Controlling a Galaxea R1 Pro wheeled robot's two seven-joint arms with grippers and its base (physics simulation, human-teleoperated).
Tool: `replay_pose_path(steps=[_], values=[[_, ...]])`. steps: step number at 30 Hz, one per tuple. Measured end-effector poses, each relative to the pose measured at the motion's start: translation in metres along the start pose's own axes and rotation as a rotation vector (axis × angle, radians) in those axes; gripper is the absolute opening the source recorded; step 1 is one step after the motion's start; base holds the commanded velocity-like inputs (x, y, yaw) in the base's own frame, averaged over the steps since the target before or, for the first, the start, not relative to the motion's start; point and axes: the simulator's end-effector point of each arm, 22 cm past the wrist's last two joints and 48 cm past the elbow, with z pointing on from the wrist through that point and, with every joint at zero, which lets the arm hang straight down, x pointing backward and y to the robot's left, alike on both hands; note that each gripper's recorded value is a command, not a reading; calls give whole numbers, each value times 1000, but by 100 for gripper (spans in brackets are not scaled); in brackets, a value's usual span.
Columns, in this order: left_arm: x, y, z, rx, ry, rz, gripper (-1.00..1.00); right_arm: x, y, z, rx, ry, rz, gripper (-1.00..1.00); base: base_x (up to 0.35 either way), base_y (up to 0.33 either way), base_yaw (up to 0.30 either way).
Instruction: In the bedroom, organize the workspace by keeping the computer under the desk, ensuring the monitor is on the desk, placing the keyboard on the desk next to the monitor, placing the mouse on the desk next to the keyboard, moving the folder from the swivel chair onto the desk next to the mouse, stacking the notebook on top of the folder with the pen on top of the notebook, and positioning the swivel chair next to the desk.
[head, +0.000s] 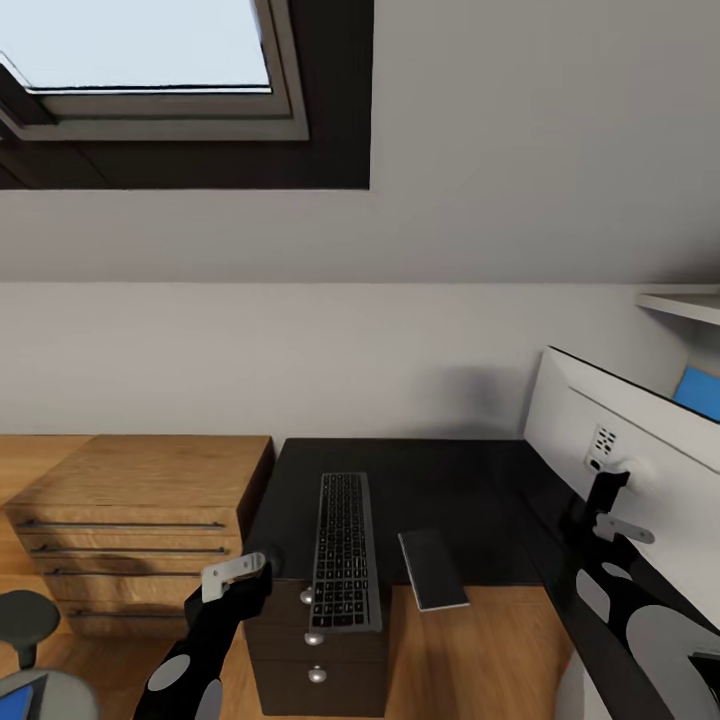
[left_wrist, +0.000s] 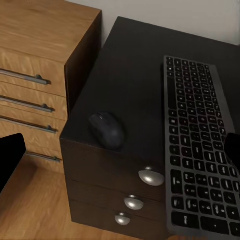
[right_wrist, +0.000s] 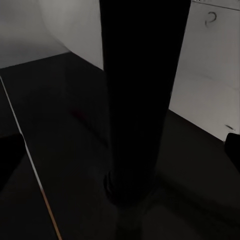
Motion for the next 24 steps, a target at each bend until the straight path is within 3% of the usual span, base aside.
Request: replay_pose_path(steps=[24], values=[[1, 0, 0, 0, 3, 1, 100, -3, -10, 2, 12, -5, -5, 100, 67, -39, 0]])
